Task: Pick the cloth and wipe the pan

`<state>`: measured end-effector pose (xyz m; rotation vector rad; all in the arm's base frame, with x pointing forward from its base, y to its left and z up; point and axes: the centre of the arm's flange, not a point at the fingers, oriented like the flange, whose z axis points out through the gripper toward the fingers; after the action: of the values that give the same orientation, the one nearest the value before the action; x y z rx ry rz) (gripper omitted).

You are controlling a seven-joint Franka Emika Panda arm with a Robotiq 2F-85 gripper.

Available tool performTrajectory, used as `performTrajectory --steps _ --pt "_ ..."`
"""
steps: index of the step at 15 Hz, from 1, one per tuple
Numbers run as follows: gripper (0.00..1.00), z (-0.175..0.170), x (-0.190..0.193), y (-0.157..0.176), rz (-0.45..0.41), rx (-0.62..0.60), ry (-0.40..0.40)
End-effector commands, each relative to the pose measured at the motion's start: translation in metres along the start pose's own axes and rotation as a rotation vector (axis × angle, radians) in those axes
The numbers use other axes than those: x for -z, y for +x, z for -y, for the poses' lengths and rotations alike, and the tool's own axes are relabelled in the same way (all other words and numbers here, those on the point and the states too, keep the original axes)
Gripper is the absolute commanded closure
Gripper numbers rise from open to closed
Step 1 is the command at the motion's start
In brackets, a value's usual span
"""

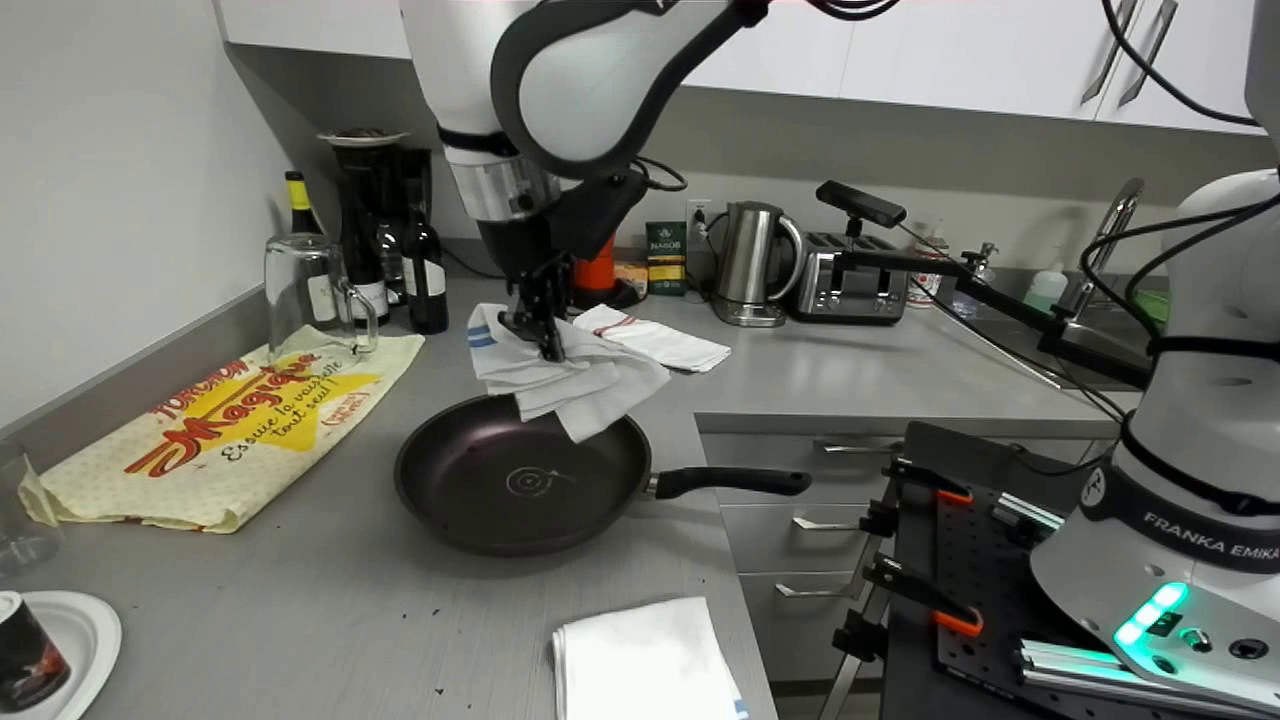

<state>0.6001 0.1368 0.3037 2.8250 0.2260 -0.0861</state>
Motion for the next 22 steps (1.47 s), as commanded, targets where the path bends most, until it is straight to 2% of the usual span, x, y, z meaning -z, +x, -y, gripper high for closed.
performTrajectory --steps 1,6,13,22 --pt "0.95 0.011 -0.040 0.011 0.042 0.045 -0.113" --pt "0.95 0.014 -0.086 0.036 0.034 0.046 -0.231" --pt "0.95 -0.005 -0.107 0.061 0.008 0.017 -0.343" --pt "0.95 -0.012 -0.148 0.077 0.016 -0.046 -0.318"
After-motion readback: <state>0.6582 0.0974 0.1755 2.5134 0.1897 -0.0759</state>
